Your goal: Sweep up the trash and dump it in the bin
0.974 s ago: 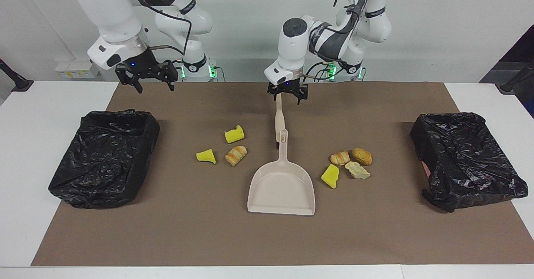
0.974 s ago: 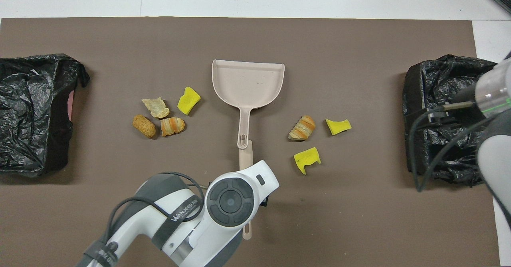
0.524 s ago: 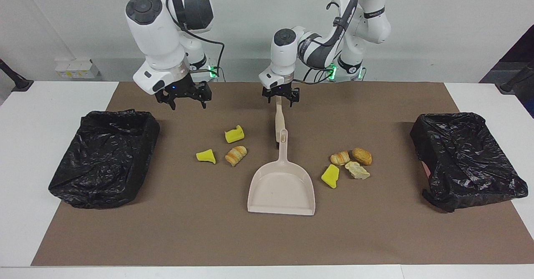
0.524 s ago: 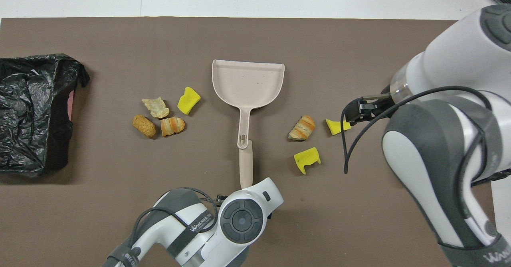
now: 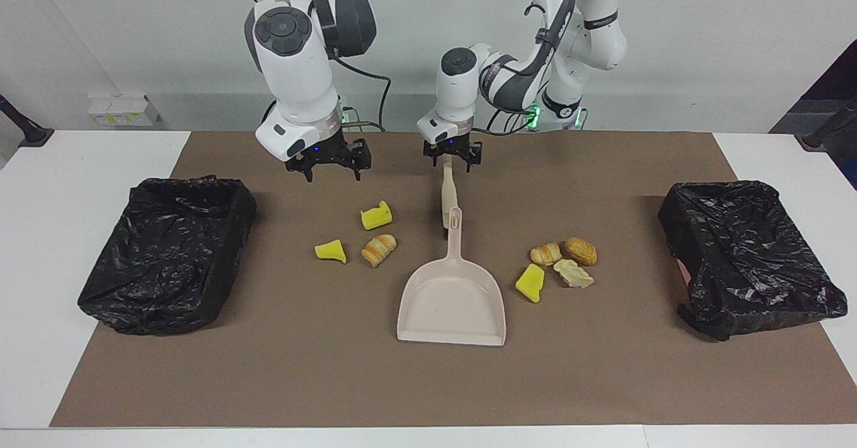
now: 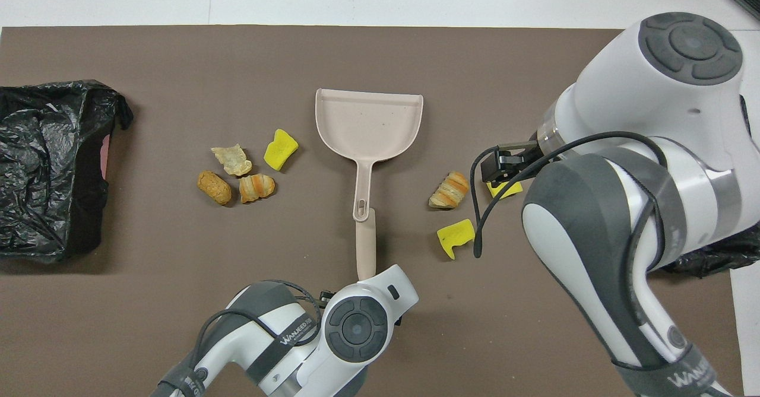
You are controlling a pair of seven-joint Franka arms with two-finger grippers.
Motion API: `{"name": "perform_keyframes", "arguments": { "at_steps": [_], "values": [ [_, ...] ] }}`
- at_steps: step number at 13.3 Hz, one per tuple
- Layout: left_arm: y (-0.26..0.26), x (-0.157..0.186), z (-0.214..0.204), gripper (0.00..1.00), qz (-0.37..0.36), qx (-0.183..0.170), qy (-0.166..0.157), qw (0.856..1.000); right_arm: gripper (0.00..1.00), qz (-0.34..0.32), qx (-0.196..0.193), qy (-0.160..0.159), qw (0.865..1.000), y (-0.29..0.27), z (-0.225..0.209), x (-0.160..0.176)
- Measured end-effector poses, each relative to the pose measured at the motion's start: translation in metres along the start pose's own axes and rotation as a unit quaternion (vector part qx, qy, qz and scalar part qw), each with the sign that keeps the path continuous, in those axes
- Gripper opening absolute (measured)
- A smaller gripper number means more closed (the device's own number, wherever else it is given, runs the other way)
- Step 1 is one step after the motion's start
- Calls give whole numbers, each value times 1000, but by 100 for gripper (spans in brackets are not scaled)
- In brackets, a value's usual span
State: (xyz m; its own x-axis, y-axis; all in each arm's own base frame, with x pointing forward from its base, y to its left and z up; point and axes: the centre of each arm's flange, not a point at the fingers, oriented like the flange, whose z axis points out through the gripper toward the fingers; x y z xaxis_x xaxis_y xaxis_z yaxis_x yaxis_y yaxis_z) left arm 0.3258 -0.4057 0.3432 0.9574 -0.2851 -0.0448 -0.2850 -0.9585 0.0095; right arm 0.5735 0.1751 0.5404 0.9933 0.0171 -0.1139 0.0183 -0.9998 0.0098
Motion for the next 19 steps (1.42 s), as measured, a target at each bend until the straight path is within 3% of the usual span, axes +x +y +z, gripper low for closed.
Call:
{"name": "perform_keyframes", "arguments": {
  "at_steps": [1,2,6,10,14,19],
  "values": [
    [0,0,0,88,0,0,0,1000,100,0,-1,1,1000,1,0,0],
    [0,0,0,78,-1,0,0,1000,100,0,-2,2,1000,1,0,0],
    [-2,1,1,27,-2,1,-1,1000,100,-1,-1,5,1000,-1,0,2],
    [-36,13,-11,26,4,12,-22,1000,100,-5,1,13,1000,-7,1,3],
    [-107,21,-58,26,4,17,-52,999,100,-6,5,26,1000,-40,13,7],
    [-209,33,-104,26,-47,2,-36,998,100,31,23,42,998,-107,53,16]
  ]
}}
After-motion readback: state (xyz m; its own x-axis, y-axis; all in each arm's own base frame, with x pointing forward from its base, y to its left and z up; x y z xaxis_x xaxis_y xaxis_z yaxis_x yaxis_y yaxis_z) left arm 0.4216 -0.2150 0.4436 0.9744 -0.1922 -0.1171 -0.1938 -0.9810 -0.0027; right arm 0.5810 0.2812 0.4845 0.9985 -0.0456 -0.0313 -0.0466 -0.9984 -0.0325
